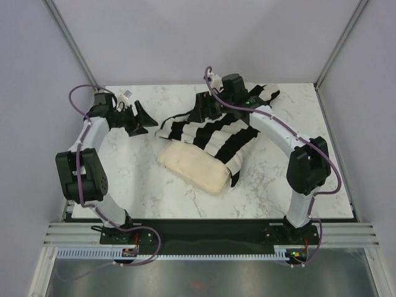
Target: Put the pillow into the pillowcase
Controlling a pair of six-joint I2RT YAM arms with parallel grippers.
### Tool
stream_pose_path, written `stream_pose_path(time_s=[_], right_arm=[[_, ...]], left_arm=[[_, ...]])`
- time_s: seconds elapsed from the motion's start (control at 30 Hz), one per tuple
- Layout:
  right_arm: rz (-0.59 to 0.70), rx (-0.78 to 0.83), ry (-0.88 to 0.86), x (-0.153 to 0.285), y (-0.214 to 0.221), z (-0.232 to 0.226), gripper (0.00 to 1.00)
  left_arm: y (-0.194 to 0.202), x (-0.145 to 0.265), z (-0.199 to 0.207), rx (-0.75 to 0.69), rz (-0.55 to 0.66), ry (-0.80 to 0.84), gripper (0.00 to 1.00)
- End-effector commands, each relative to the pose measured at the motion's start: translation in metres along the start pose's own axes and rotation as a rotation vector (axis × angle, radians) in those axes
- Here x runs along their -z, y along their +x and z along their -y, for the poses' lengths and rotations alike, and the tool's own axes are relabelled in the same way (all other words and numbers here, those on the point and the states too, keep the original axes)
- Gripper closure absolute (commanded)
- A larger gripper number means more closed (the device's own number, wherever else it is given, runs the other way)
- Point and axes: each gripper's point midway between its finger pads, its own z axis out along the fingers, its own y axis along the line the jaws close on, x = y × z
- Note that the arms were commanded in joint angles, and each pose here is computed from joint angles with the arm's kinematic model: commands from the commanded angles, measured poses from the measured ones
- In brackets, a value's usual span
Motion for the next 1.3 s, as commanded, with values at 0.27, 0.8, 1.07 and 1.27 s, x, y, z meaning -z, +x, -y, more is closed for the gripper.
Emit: stream_pose_path(time_s=[0.27,0.8,1.07,1.27], right_arm=[[-0.302,0.63,0.539,0.05,0.002,0.098,0.05],[-0.451,0.424,0.26,-0.024,0.083,0.092,1.0],[-0.39,0.155,-0.228,-0.024,0.093,-0.052,1.0],[-0.365,0.176,-0.518,-0.028,0.11,-0.181,1.0]], left_arm=[[0.117,0.03,0.019,0.16,-0.096,0.005,0.0],[0.156,-0.063,0.032,0.223,-0.111,0.066,0.07],[0.118,-0.095,0.072,0.25,-0.053,0.213,0.94],[0.075,-0.085,0.116,0.272,0.049,0.356,0.98]])
